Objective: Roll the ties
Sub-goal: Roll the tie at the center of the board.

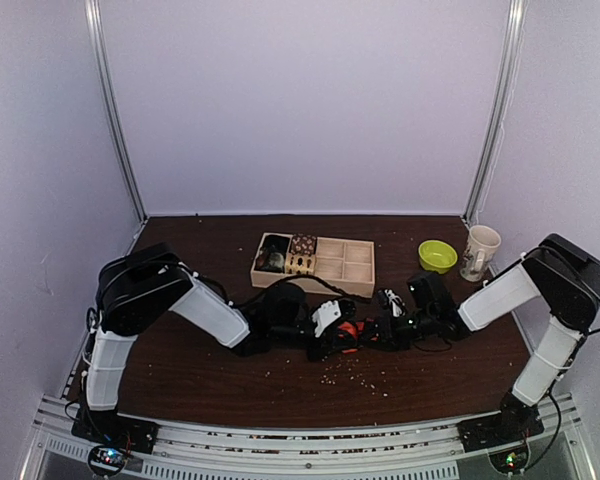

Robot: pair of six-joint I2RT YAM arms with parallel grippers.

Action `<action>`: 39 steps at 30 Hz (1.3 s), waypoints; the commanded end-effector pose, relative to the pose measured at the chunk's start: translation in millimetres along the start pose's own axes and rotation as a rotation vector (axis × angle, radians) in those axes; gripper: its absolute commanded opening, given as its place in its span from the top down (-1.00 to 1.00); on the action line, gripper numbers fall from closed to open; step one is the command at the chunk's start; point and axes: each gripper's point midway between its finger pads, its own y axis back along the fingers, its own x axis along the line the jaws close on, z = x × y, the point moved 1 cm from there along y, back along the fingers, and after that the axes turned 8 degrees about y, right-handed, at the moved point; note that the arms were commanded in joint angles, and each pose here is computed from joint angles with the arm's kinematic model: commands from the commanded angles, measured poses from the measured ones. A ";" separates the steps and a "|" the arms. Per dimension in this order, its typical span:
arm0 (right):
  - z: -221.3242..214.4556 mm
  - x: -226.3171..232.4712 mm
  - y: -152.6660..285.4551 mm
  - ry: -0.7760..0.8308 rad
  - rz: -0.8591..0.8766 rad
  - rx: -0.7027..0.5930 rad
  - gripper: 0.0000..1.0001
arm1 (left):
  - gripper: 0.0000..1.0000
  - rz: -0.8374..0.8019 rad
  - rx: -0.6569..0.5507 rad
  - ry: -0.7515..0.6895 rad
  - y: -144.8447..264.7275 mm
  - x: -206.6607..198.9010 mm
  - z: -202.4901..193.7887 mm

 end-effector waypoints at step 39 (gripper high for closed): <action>-22.8 -27.4 -5.8 -0.030 -0.104 0.067 0.37 | 0.38 0.029 0.498 0.069 41.5 25.1 -69.2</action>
